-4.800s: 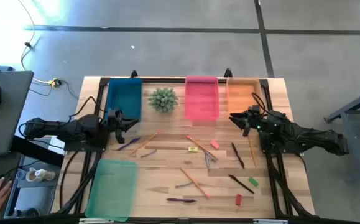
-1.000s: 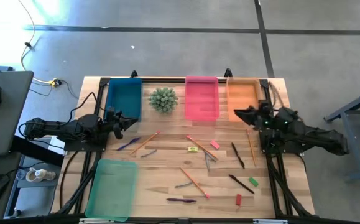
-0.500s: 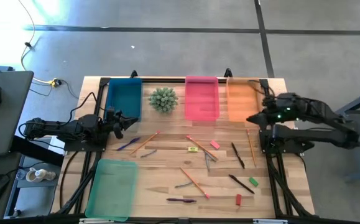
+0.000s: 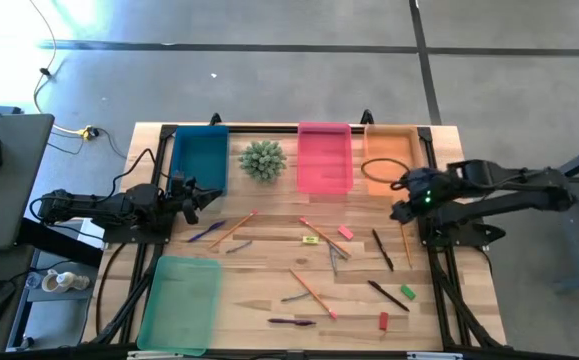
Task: Sort crayons/erasers/pens/pencils in bins
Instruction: Put the black pen into the orange bin
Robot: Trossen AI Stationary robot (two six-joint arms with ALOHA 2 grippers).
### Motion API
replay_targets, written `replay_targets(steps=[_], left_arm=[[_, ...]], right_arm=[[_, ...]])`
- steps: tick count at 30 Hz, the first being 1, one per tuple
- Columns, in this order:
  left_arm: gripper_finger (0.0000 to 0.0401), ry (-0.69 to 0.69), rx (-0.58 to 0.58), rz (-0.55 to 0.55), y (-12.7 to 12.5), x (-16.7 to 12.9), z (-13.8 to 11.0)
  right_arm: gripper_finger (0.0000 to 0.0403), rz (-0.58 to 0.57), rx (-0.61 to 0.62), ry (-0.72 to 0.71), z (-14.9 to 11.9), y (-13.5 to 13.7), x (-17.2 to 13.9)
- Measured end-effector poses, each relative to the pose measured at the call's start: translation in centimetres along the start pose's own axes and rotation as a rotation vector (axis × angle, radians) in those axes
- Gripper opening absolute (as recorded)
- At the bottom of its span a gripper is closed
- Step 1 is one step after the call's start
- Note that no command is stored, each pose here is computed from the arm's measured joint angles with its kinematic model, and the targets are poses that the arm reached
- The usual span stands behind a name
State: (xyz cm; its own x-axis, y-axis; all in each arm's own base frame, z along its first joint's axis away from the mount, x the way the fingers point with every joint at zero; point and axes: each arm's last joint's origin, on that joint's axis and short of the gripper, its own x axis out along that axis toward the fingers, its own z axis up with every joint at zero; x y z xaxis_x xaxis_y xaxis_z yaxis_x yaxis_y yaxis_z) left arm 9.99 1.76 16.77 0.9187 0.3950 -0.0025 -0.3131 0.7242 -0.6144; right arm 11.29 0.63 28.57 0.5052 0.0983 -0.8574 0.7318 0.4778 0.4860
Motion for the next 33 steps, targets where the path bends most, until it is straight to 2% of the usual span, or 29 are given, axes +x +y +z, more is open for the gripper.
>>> replay_targets(steps=[10,16,20,23,33], left_arm=[[0.0003,0.003,0.0,-0.004,0.0,0.0,0.0],[0.0003,0.003,0.0,-0.004,0.0,0.0,0.0],[0.0003,0.003,0.0,-0.004,0.0,0.0,0.0],[0.0003,0.003,0.001,-0.004,0.0,0.0,0.0],[0.0003,0.003,0.001,-0.004,0.0,0.0,0.0]], right_arm=[[0.0148,-0.134,-0.052,0.11,-2.2,1.5,3.1],[0.0188,-0.224,-0.055,0.127,-3.2,2.1,5.2],[0.0206,-0.274,-0.013,0.139,-3.7,2.8,6.5],[0.0208,-0.329,-0.002,0.142,-4.3,3.1,7.6],[0.0208,-0.451,-0.083,0.191,-6.0,4.1,11.2]])
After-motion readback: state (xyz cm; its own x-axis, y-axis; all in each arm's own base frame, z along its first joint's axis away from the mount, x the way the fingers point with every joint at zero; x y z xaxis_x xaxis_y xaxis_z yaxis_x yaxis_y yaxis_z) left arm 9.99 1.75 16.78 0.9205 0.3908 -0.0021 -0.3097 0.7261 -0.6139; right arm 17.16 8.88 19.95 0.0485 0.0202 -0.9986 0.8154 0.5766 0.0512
